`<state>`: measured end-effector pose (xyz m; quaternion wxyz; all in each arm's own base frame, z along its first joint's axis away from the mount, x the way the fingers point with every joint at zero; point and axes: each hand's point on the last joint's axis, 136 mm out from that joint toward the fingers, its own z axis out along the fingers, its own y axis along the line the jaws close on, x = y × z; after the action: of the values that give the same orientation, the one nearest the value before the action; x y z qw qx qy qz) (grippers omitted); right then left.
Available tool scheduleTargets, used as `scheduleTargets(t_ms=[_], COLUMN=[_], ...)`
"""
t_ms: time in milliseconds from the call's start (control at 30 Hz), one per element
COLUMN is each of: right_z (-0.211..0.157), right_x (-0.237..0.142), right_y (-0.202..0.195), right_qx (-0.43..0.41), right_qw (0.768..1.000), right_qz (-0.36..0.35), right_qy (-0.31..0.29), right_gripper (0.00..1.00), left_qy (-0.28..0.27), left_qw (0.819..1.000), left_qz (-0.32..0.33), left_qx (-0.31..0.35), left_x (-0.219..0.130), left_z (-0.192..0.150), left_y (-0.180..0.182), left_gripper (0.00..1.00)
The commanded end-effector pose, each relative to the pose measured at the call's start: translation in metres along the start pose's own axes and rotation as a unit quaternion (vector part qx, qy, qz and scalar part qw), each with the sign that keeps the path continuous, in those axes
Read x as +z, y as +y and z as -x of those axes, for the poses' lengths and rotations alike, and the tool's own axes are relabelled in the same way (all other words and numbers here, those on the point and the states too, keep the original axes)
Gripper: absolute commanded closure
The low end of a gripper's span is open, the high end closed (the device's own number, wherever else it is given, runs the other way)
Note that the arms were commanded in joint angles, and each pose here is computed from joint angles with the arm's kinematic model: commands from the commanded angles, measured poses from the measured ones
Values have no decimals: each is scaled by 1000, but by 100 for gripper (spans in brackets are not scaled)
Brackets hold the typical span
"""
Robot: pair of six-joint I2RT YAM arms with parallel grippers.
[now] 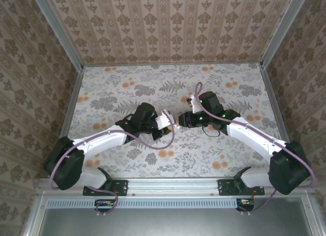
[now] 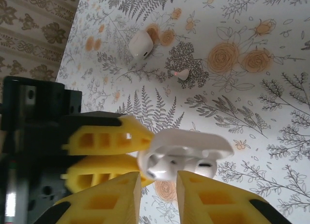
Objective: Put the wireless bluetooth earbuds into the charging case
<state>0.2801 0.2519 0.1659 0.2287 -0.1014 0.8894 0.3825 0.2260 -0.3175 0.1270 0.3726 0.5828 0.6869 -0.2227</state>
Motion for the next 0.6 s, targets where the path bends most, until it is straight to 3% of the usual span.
scheduleTargets(t_ms=[0, 133, 300, 567], right_z=[0, -14, -22, -32], right_x=[10, 28, 47, 73], right_y=[1, -7, -12, -15], right_qx=[14, 38, 61, 80], right_qw=[1000, 998, 995, 991], right_qz=[23, 37, 51, 58], right_qy=[-1, 31, 53, 92], right_gripper=[73, 62, 62, 63], left_qy=[90, 102, 42, 15], left_qw=[994, 993, 998, 1000], left_qz=[57, 48, 6, -12], left_qx=[40, 42, 38, 16], left_x=[2, 8, 10, 14], left_z=[-24, -25, -7, 1], left_y=[17, 14, -2, -7], left_gripper=[100, 100, 100, 100])
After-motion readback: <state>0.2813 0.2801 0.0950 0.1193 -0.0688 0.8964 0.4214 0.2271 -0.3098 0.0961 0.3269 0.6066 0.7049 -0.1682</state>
